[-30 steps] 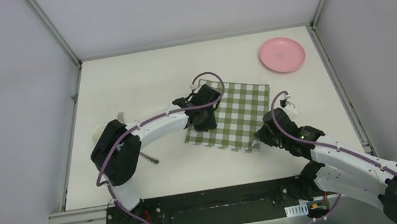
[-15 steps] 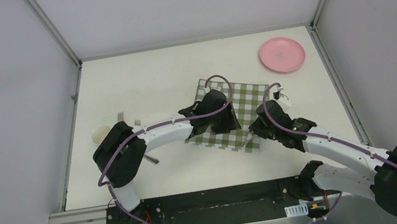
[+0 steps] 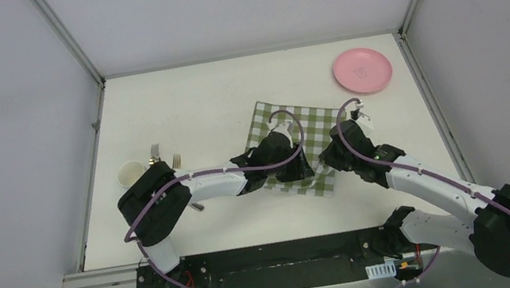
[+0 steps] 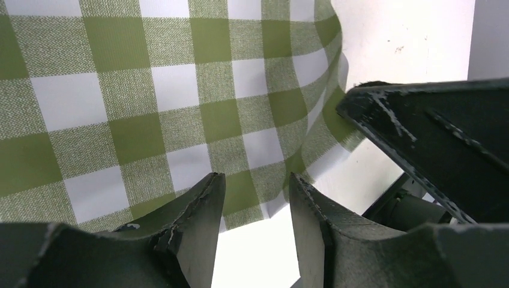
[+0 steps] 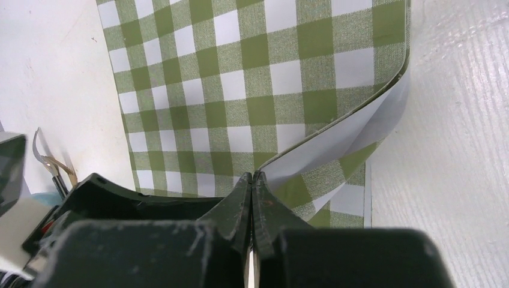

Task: Set the dinner table for one person
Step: Flatten out the napkin at the center of the board.

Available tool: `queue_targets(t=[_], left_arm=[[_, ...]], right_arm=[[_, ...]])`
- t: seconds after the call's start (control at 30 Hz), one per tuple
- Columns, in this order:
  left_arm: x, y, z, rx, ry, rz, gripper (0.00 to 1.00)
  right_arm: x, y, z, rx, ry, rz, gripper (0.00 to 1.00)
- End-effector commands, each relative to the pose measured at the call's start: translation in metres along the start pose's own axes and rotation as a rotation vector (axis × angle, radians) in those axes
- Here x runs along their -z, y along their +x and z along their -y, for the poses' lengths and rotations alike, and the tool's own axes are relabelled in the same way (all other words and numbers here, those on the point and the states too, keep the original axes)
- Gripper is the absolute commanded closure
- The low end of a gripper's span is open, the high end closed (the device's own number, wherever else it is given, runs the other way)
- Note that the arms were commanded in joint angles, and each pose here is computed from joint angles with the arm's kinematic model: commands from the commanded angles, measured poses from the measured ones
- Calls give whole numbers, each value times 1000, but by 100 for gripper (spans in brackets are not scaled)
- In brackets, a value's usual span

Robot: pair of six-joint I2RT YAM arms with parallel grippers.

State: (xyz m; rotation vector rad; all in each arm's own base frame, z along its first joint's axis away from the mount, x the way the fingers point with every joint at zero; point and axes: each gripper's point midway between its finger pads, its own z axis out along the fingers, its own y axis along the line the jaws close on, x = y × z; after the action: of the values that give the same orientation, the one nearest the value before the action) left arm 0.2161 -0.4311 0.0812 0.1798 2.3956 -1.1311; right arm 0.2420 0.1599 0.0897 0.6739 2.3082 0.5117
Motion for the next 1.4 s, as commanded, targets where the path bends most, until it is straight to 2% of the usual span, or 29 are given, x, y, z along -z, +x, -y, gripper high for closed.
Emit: queue_targets(t=[0.0,0.27,0.7,1.37], left_arm=[[19,-23,29,-98,76,103,55],[27,-32,38,-194,69,117,57],[14,-14,53,-263,98,52,54],[5,-9,33,-314,9,36,58]], right_arm=[[4,-17,-27,-11,-74,33,100],[-2,-14,-27,-12,-69,20,100],[-9,-16,-37,-11,-77,5,100],[-3,-27,-53,-10,-112,10,100]])
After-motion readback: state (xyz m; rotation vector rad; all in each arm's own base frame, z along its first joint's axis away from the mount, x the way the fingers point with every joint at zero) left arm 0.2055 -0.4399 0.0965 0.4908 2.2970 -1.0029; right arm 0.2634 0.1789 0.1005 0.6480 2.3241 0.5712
